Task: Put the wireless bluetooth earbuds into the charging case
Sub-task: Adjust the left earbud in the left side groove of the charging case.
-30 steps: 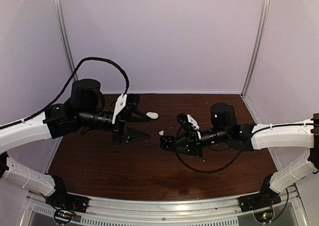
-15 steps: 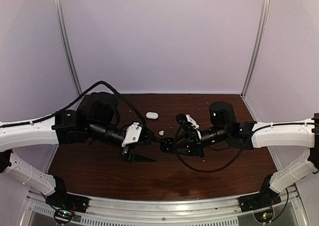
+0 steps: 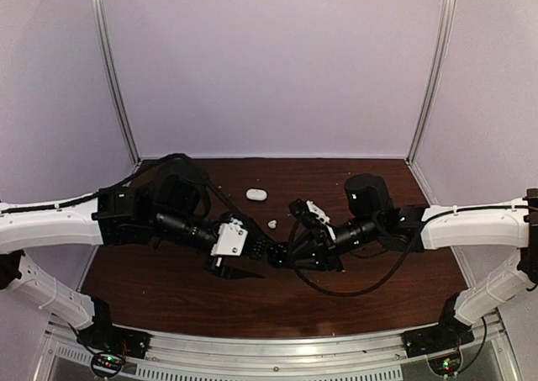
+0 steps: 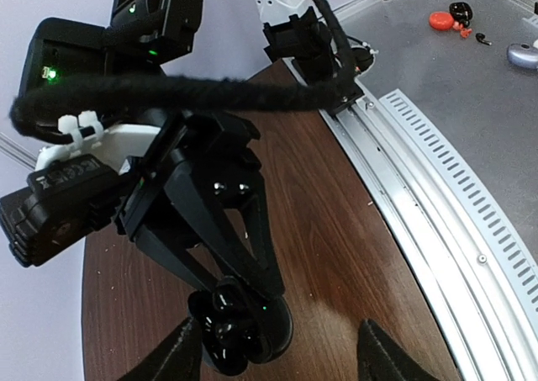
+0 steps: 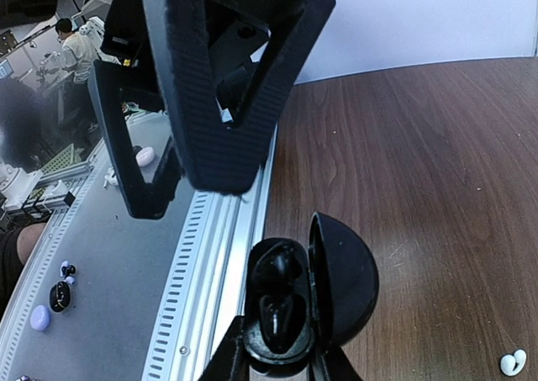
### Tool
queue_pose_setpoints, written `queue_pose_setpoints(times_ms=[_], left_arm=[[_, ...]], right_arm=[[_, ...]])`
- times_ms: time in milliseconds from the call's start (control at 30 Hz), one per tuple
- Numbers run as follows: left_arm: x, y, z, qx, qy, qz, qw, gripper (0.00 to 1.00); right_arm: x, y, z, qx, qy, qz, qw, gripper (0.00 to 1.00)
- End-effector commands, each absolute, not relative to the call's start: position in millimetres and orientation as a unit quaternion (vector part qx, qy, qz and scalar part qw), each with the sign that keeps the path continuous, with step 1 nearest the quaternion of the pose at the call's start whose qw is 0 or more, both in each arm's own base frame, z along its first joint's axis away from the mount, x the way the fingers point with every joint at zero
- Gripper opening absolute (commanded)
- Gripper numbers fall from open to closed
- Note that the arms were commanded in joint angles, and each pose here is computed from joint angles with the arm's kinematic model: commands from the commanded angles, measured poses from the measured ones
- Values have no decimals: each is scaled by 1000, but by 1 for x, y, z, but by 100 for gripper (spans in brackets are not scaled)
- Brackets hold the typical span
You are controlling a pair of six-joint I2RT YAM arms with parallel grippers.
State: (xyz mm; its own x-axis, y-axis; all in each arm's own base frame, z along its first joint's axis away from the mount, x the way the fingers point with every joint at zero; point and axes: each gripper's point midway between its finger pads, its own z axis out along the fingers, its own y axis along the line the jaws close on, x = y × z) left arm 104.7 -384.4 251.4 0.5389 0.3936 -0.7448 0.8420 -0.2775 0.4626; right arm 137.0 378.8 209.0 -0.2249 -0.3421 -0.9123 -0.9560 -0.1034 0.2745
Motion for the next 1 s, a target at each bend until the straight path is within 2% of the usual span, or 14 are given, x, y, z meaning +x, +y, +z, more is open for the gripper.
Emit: queue_pose_setpoints(times_ms=[0,533,967], left_arm=[[108,-391,255,766,396,-230,451,65],[112,-395,235,779,406,-199,433,63],[109,-393,227,793,403,-182,419,50]], right_arm=[[132,387,219,-552,583,516,299,5],[126,390,214,-560,585,512,287,4],[129,391,221,-556,585,510,297,4]])
